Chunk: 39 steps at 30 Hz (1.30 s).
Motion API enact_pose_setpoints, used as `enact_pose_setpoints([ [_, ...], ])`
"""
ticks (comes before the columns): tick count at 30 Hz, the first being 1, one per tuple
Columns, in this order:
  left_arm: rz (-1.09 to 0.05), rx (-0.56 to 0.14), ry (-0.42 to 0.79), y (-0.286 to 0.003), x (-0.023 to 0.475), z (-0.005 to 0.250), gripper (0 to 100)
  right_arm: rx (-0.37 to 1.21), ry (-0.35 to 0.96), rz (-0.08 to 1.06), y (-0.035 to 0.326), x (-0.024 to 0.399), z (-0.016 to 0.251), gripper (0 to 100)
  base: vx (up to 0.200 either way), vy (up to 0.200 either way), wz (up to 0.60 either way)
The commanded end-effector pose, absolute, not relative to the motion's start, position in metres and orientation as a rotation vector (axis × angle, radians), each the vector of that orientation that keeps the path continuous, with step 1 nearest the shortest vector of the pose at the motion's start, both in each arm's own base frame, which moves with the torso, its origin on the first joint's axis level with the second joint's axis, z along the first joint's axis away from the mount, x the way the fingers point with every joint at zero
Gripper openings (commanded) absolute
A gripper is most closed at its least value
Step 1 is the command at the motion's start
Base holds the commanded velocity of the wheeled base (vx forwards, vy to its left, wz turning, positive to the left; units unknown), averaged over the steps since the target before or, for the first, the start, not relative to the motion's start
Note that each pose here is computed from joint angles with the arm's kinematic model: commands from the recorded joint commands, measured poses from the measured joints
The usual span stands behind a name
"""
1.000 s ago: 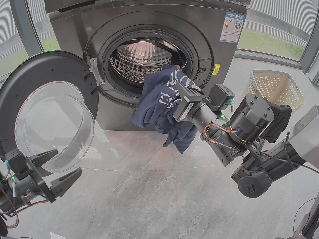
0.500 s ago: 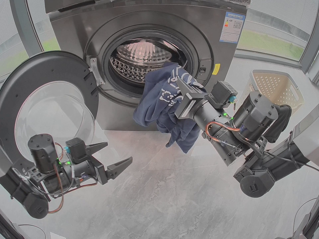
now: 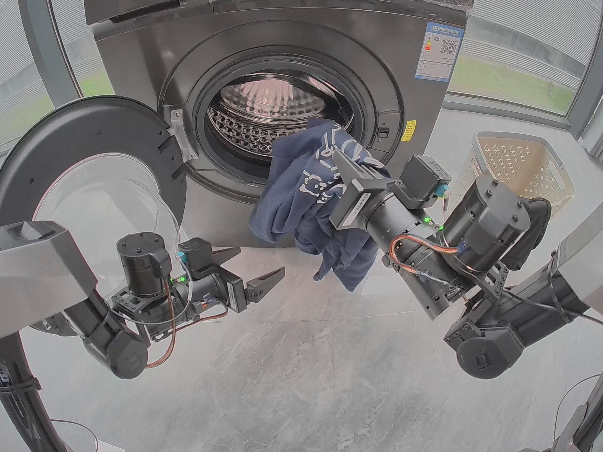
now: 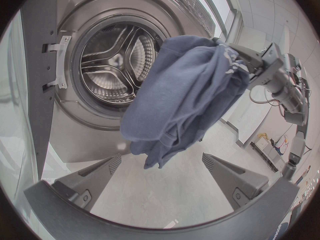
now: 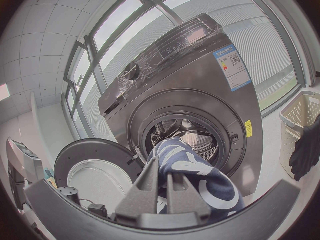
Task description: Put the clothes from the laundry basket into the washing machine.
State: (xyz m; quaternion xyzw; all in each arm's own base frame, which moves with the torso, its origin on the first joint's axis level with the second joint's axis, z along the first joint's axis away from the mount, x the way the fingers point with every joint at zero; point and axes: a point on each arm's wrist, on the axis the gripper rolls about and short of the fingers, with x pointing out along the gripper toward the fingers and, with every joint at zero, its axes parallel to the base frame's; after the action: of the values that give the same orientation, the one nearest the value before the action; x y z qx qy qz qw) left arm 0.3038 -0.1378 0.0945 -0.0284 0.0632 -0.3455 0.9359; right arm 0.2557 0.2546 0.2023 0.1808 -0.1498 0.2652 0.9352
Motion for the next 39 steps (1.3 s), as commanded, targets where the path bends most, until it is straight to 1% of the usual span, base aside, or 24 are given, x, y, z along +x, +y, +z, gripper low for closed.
enact_pose_setpoints([
  [1, -0.685, -0.062, 0.118, -0.141, 0.329, 0.087, 100, 0.373, -0.305, 0.554, 0.257, 0.251, 0.203, 0, 0.000, 0.000, 0.00],
  [9, -0.645, -0.067, 0.049, -0.139, 0.350, 0.096, 100, 0.376, -0.308, 0.560, 0.259, 0.249, 0.203, 0, 0.000, 0.000, 0.00],
  [18, -0.640, -0.089, 0.006, -0.149, 0.365, 0.099, 100, 0.380, -0.306, 0.568, 0.261, 0.247, 0.203, 0, 0.000, 0.000, 0.00],
  [24, -0.656, -0.101, -0.005, -0.156, 0.365, 0.100, 100, 0.375, -0.298, 0.569, 0.260, 0.246, 0.201, 0, 0.000, 0.000, 0.00],
  [25, -0.657, -0.102, -0.016, -0.157, 0.366, 0.101, 0, 0.373, -0.293, 0.572, 0.261, 0.245, 0.199, 0, 0.000, 0.000, 0.00],
  [33, -0.643, -0.122, -0.065, -0.162, 0.371, 0.098, 0, 0.372, -0.292, 0.572, 0.261, 0.245, 0.199, 0, 0.000, 0.000, 0.00],
  [39, -0.649, -0.126, -0.092, -0.162, 0.365, 0.100, 0, 0.366, -0.286, 0.560, 0.258, 0.247, 0.197, 0, 0.000, 0.000, 0.00],
])
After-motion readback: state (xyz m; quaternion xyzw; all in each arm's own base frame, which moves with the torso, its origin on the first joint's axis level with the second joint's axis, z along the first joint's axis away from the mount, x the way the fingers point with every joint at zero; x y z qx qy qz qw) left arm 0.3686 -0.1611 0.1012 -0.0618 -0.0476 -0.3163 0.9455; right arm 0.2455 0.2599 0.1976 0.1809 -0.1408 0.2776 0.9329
